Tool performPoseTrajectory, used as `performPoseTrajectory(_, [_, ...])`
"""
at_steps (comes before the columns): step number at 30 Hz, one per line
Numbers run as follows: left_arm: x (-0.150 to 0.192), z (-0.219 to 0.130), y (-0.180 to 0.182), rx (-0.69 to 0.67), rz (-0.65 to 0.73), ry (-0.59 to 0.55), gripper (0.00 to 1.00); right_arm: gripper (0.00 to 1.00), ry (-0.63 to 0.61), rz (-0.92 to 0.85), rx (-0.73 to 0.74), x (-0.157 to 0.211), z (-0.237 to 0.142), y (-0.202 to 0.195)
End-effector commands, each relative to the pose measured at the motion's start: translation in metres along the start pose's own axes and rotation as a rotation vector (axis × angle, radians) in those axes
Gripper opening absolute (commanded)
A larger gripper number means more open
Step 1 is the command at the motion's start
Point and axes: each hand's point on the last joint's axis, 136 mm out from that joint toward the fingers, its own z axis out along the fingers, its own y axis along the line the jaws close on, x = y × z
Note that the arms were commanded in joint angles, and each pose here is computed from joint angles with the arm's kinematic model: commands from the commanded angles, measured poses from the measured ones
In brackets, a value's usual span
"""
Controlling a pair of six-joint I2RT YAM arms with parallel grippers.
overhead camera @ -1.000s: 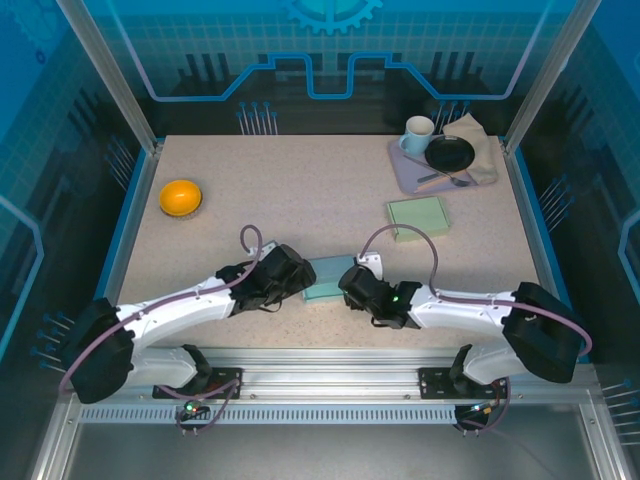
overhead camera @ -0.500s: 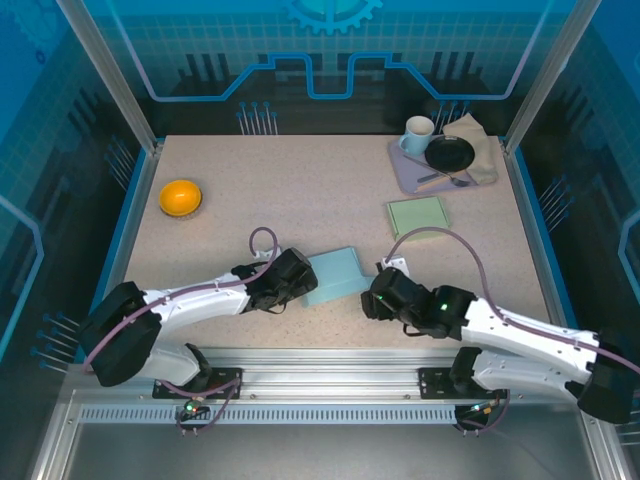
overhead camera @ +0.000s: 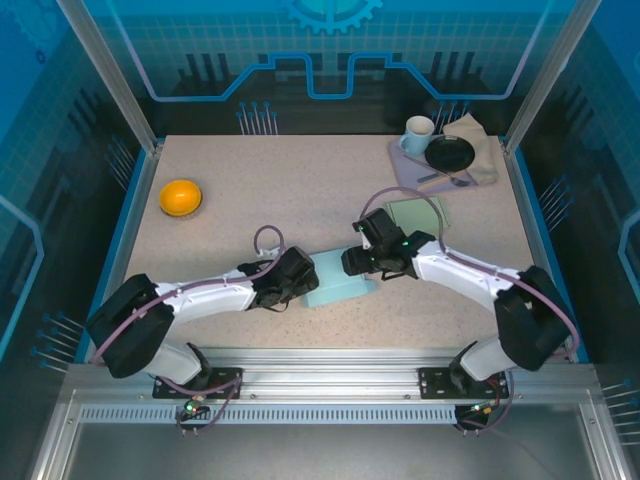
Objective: Fold the paper box
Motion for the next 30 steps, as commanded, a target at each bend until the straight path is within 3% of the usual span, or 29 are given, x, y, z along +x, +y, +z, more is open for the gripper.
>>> performPoseTrajectory(1, [-0.006, 0.014, 0.004, -0.028, 0.023, 0.027, 0.83, 0.64, 0.017, 0.000, -0.007, -0.003, 0.020, 0.001])
performPoseTrajectory(9, [-0.021, 0.024, -0.019, 0.001, 0.060, 0.077, 0.84, 0.61, 0.067, 0.081, 0.065, 0.021, 0.046, -0.017])
performPoseTrajectory(18, [-0.031, 0.006, -0.036, -0.061, -0.016, 0.135, 0.99, 0.61, 0.058, 0.097, 0.050, 0.034, 0.040, -0.020])
performPoseTrajectory(25, [-0.024, 0.006, -0.042, -0.062, -0.131, 0.184, 0.99, 0.61, 0.048, 0.112, 0.044, 0.036, 0.039, -0.023])
performPoseTrajectory(30, [-0.020, 0.007, -0.034, -0.145, -0.184, 0.210, 0.99, 0.61, 0.050, 0.110, 0.035, 0.036, 0.039, -0.023])
